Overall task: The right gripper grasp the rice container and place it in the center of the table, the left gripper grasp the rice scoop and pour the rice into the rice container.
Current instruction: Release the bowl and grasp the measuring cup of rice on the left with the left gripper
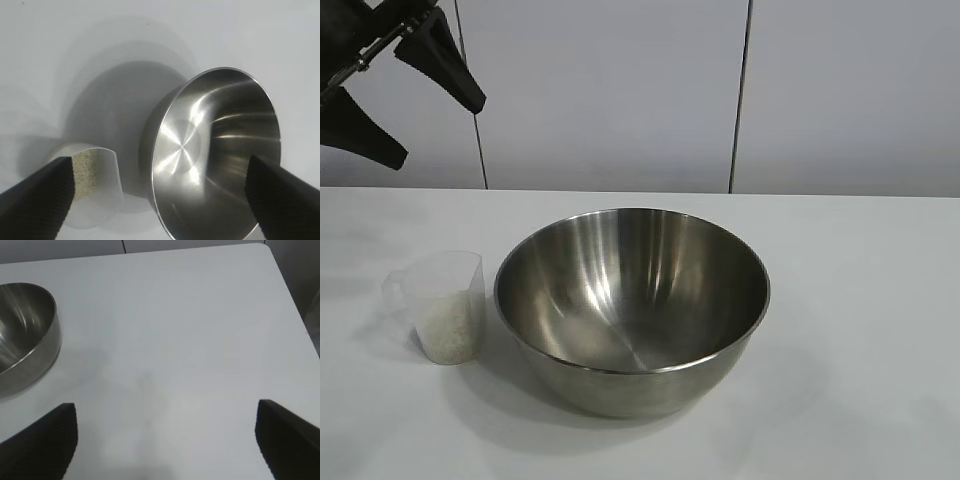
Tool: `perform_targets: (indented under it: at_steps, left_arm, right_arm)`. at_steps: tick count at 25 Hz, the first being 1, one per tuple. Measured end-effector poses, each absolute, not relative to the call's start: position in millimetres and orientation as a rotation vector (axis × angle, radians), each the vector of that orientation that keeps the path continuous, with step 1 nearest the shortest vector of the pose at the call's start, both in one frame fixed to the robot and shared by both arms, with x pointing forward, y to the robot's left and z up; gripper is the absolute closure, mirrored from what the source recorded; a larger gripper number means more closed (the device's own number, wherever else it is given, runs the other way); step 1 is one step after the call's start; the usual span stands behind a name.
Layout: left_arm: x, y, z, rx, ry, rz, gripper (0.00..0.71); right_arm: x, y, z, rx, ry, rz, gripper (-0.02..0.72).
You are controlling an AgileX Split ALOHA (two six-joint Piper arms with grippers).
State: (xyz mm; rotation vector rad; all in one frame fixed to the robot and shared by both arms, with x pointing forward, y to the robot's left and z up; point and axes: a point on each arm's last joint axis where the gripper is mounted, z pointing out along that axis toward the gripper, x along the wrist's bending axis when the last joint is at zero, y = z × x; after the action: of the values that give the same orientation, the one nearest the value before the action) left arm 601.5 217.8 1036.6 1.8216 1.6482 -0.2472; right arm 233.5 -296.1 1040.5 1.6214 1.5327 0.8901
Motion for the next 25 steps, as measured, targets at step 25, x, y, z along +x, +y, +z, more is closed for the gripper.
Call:
perform_targets:
  at_steps: [25]
  left_arm:
    - [611.6,215.5,1047.0,1.662,1.642,-0.228,0.045]
  right_arm:
    - [234.0,-296.1,1040.8,1.616,1.528,0.894,0.042]
